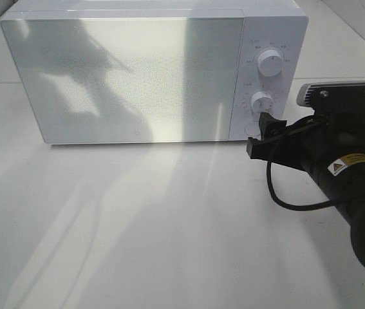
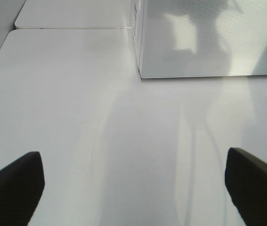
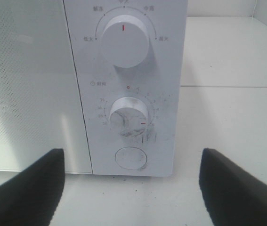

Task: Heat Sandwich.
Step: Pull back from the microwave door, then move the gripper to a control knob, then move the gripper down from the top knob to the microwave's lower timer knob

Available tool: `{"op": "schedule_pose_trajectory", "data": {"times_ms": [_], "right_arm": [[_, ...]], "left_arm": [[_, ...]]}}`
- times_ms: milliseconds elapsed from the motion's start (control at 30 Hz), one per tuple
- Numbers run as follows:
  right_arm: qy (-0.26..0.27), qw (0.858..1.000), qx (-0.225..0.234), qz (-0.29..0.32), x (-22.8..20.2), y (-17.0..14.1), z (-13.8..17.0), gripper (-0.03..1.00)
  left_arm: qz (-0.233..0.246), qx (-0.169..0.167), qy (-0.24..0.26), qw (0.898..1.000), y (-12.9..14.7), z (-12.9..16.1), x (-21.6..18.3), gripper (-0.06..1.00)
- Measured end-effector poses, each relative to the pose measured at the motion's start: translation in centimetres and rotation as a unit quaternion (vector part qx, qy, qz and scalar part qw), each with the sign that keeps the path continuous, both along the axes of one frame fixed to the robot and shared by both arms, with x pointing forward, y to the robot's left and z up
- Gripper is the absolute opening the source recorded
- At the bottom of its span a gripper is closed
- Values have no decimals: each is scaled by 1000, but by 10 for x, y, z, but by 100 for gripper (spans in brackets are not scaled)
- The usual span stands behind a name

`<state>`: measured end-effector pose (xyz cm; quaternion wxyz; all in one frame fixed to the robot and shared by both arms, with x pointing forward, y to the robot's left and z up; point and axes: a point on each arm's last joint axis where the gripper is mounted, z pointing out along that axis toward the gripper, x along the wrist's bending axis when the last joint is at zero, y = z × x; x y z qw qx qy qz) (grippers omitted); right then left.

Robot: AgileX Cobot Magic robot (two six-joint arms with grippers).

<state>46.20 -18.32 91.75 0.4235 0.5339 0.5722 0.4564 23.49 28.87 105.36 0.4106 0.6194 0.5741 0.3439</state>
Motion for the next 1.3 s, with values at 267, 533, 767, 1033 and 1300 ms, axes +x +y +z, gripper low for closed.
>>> {"op": "schedule_pose_trajectory", "data": {"times_ms": [267, 533, 767, 1033, 1300], "right_arm": [[-7, 1000, -5, 2, 27, 6, -7, 76], [-8, 1000, -7, 1, 56, 9, -14, 76], [-1, 1000, 0, 6, 67, 17, -22, 76], [5, 1000, 0, -6, 81, 17, -31, 76], [3, 1000, 1, -15, 84, 11, -31, 76]], "left_arm": [[0, 0, 0, 1000, 0, 0, 0, 98], [0, 0, 0, 1000, 0, 0, 0, 98], [0, 0, 0, 1000, 0, 0, 0, 98], [0, 0, 0, 1000, 0, 0, 0, 98], [0, 0, 0, 1000, 0, 0, 0, 98]]}}
